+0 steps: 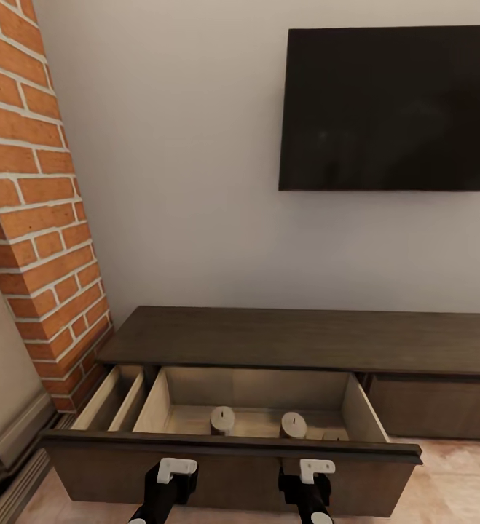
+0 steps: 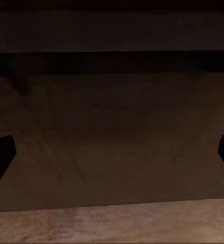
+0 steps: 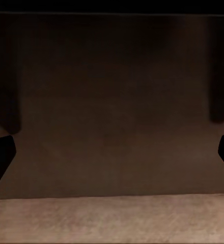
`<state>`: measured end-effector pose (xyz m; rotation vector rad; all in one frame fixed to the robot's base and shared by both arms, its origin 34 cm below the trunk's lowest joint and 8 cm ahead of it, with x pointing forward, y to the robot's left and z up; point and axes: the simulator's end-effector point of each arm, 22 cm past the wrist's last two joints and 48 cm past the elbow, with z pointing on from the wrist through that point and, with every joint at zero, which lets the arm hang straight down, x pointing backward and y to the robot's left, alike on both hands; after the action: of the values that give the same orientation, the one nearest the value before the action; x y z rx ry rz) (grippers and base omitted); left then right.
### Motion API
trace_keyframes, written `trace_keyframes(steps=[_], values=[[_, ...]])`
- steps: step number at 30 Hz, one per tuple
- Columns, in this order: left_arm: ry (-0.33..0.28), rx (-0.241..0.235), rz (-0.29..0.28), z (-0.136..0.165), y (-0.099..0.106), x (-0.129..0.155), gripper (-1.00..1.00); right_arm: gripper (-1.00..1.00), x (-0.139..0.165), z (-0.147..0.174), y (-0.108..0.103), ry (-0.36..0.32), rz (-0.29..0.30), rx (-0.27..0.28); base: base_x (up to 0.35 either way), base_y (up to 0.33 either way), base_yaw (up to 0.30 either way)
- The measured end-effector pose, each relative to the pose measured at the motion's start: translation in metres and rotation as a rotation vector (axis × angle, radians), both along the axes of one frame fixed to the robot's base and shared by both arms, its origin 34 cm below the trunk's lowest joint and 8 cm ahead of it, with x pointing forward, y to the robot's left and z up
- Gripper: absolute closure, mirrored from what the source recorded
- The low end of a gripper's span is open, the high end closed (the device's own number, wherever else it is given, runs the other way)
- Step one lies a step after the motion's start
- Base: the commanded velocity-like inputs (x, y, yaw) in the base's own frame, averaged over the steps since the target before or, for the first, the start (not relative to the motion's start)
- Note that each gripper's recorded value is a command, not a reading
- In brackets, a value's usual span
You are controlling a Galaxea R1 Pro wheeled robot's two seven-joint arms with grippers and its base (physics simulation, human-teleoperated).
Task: Place each of the two pumpkins and all three candles from the living room inside a cabinet in the living room (use any cabinet), then make sure every cabinet is closed, and position the cauldron so it is next to a table in the living room.
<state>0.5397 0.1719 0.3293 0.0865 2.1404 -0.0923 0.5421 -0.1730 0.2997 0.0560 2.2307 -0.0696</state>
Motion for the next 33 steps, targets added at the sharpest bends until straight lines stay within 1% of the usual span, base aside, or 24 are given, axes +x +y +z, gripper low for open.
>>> trace_keyframes(steps=[33], values=[[-0.002, 0.000, 0.000, 0.0006, -0.0001, 0.0004, -1.00, -1.00, -0.0021, -0.0021, 0.0000, 0.007, 0.004, -0.004, 0.224, 0.000, 0.000]])
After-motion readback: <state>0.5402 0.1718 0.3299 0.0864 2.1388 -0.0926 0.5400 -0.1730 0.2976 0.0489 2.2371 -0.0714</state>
